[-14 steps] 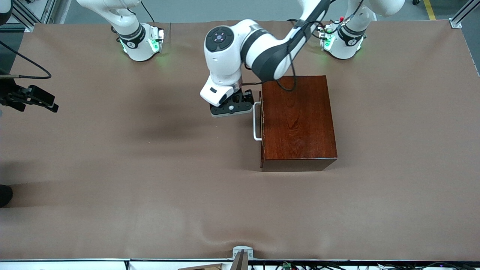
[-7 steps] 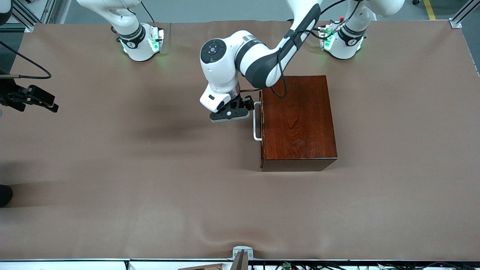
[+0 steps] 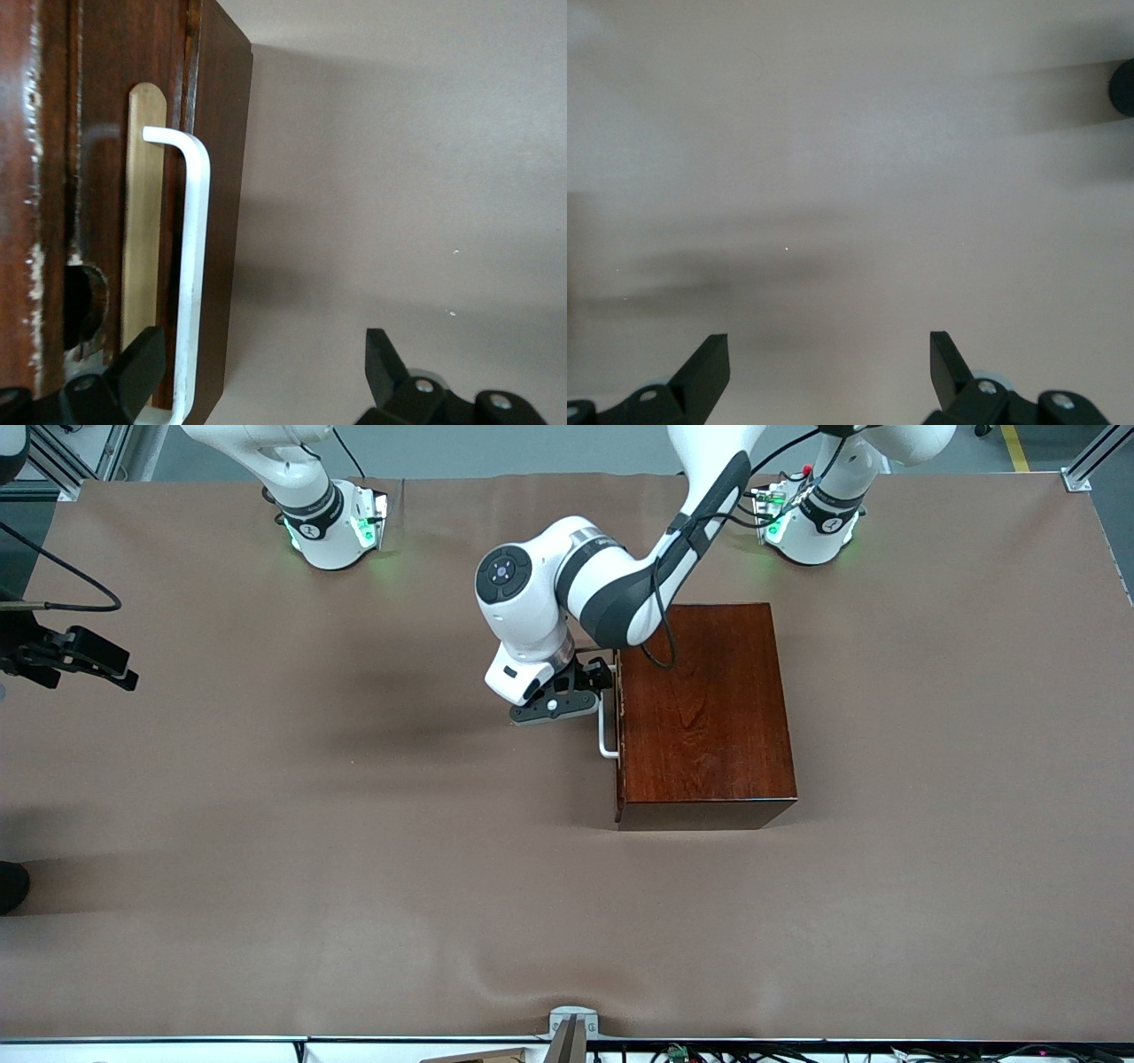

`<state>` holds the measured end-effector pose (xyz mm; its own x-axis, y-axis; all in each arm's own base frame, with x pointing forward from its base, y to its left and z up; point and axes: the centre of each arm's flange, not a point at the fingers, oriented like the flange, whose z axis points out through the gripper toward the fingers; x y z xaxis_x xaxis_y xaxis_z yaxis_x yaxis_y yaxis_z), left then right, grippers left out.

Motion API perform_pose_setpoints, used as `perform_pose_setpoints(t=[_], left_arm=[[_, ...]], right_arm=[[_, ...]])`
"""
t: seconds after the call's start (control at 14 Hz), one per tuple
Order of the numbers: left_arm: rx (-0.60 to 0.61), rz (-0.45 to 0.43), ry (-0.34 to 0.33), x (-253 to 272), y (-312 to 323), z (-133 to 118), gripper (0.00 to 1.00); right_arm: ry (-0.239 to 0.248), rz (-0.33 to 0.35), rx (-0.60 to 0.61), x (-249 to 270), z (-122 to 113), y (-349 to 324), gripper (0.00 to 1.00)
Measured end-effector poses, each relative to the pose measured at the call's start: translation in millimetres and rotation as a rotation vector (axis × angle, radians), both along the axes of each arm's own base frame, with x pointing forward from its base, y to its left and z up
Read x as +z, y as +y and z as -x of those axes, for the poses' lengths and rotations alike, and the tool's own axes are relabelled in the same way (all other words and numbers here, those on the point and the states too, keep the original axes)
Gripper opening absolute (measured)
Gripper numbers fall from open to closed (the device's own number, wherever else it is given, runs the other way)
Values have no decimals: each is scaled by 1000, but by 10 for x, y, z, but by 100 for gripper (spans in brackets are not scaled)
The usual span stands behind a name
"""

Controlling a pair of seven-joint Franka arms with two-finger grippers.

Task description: Open drawer, take yellow block, close drawer

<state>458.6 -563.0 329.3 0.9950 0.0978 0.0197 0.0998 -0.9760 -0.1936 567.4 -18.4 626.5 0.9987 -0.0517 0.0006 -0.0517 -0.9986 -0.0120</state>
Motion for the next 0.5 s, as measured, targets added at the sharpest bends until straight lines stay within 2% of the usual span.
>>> perform_pose_setpoints(t=[0.5], left_arm=[[10, -46, 24, -248, 58, -27, 100]], right_arm=[[0, 0, 0, 0, 0, 0, 100]])
